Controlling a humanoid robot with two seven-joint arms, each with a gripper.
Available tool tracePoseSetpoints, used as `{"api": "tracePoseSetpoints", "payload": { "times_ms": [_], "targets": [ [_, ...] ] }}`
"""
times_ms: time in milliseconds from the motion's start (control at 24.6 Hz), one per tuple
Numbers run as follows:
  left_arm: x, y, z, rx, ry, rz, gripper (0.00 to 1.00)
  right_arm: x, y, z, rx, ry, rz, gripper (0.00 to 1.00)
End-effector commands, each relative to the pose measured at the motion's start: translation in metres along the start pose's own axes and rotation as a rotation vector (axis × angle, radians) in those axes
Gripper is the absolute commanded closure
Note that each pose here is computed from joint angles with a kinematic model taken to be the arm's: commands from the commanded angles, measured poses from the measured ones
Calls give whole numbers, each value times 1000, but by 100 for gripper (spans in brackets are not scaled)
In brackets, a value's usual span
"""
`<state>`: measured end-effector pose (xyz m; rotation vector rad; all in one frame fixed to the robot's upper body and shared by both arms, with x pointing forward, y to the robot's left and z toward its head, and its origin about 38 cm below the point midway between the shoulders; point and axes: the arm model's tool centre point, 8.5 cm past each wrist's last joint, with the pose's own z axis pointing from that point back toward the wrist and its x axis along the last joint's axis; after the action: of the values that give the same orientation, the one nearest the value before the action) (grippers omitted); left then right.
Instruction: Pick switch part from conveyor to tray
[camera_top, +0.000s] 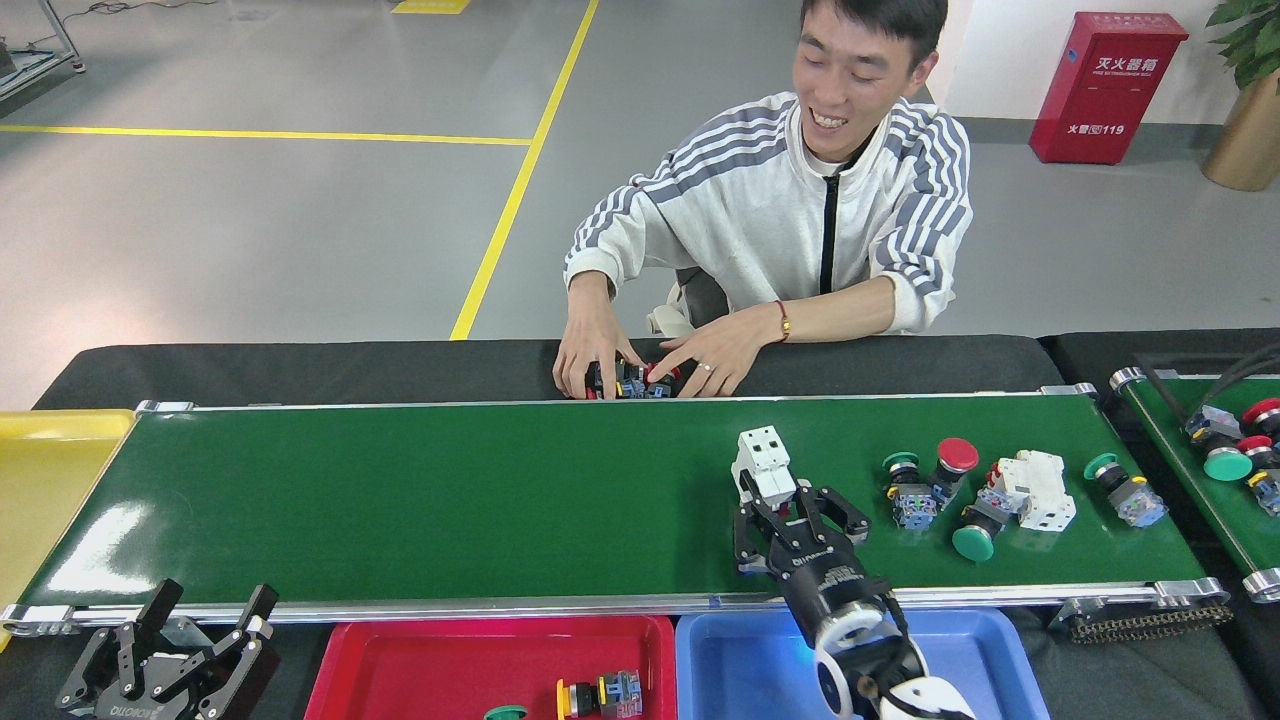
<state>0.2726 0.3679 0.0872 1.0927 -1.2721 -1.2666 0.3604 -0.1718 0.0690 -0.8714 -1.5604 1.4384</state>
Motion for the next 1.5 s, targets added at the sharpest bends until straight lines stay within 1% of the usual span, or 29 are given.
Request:
{"api": "tracePoseSetpoints", "payload": {
  "times_ms": [0, 81, 122, 203, 285, 366, 407, 447, 488, 569, 610, 691, 732, 813, 895, 935, 1017, 1057, 1098, 1220, 1383, 1464],
  "targets": [
    [-5, 3, 0, -12, 37, -52, 0, 3, -15, 29, -50, -201, -13, 95],
    [-9, -2, 0, -54, 84, -125, 0, -6, -8, 63, -32, -298, -42, 89],
    [-9, -3, 0, -64, 97, -140, 0, -12, -4, 84, -23, -356, -62, 72],
    [-7, -4, -1, -64, 96, -132, 0, -28, 4, 108, -3, -295, -81, 1],
    [-5, -5, -1, -67, 91, -131, 0, -45, 7, 126, 8, -225, -89, 0],
    [-3, -7, -1, -71, 82, -127, 0, -50, 6, 127, 0, -202, -93, 0],
    [2, -8, -2, -65, 72, -118, 0, -48, 4, 124, -17, -191, -103, 0],
    [5, -10, -2, -59, 70, -107, 0, -43, 6, 121, -36, -180, -126, 0],
    [7, -10, -2, -53, 70, -97, 0, -38, 8, 115, -58, -134, -157, 1],
    [7, -6, -5, -28, 69, -101, 0, -48, 11, 106, -67, 105, -190, 2],
    [4, -3, -6, -26, 63, -114, 0, -51, 11, 101, -67, 176, -193, 3],
    [-7, 3, -4, -34, 52, -160, 0, -38, 19, 80, -19, 300, -169, 4],
    [-12, 6, -4, -37, 47, -182, 0, -34, 22, 75, -2, 354, -161, 4],
    [-16, 8, -3, -42, 48, -195, 0, -24, 22, 63, 9, 409, -155, 4],
    [-15, 7, -2, -40, 52, -185, 0, -9, 22, 51, 14, 410, -148, 4],
    [-13, 6, -2, -37, 49, -176, 0, -6, 21, 49, 16, 414, -136, 5],
    [-1, -2, -2, -34, 49, -125, 0, -7, 18, 42, 22, 446, -89, 5],
    [5, -5, -3, -30, 49, -105, 0, -4, 19, 39, 33, 445, -83, 5],
    [10, -8, -4, -31, 51, -85, 0, 2, 20, 32, 45, 442, -88, 5],
    [14, -11, -4, -43, 51, -71, 0, 11, 16, 11, 36, 449, -100, 5],
    [14, -15, -4, -86, 52, -70, 0, 28, 21, -14, 67, 423, -88, 5],
    [14, -15, -5, -90, 52, -69, 0, 32, 25, -19, 80, 424, -81, 5]
  ]
}}
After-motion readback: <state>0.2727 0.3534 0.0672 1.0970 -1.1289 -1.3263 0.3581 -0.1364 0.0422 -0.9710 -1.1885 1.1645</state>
